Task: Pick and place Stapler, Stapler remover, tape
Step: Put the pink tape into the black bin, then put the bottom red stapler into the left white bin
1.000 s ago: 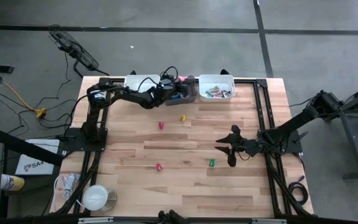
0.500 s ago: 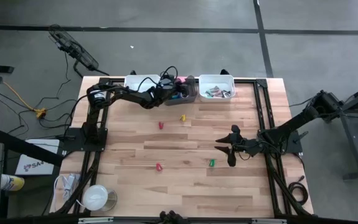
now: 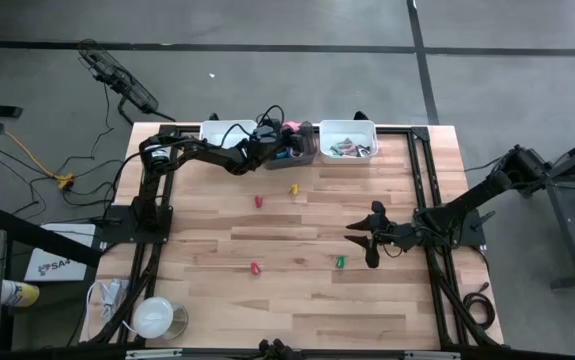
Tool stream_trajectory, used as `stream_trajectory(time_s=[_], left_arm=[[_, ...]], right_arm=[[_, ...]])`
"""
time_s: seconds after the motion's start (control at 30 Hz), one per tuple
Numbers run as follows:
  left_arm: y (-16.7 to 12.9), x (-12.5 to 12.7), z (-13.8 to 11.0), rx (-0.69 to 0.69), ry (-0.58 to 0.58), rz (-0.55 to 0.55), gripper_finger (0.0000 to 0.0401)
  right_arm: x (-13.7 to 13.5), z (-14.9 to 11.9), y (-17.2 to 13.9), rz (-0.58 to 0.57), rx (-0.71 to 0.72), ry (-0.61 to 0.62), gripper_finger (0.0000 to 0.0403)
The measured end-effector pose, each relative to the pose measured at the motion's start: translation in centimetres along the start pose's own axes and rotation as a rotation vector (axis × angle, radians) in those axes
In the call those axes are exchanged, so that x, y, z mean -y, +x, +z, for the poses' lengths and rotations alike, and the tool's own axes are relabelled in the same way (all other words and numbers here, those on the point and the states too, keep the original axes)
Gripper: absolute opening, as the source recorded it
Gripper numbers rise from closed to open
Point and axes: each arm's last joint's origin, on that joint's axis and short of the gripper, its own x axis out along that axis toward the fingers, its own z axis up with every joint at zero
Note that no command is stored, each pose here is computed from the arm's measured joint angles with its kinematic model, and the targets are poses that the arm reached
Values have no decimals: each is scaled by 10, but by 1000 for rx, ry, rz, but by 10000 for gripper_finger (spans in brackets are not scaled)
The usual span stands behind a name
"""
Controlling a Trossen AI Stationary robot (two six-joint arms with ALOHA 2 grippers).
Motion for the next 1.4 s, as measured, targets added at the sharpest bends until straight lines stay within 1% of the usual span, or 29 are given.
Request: stream_trajectory(time_s=[0.17, 0.27, 0.4, 0.57, 0.73, 0.9, 0.97, 1.1, 1.3, 1.4], left_arm=[[0, 0, 0, -8, 1, -11, 224], [0, 1, -1, -34, 58, -44, 235], [0, 2, -1, -56, 112, -79, 239], [7, 4, 7, -101, 168, -135, 239], [15, 7, 15, -205, 275, -184, 239], [24, 6, 27, -356, 388, -211, 239], [24, 4, 35, -427, 448, -191, 239], [22, 4, 50, -546, 618, -91, 239], [17, 14, 68, -663, 872, 43, 239], [13, 17, 76, -727, 976, 87, 239]], right_arm=[[0, 0, 0, 0, 0, 0, 136], [0, 0, 0, 0, 0, -1, 136], [0, 0, 0, 0, 0, -2, 136], [0, 0, 0, 1, -1, -1, 136], [0, 0, 0, 1, -1, -1, 136], [0, 0, 0, 5, -3, -1, 136], [0, 0, 0, 6, -4, -1, 136], [0, 0, 0, 3, -4, -4, 136], [0, 0, 0, -3, -4, -7, 136], [0, -1, 0, -3, -4, -7, 136]])
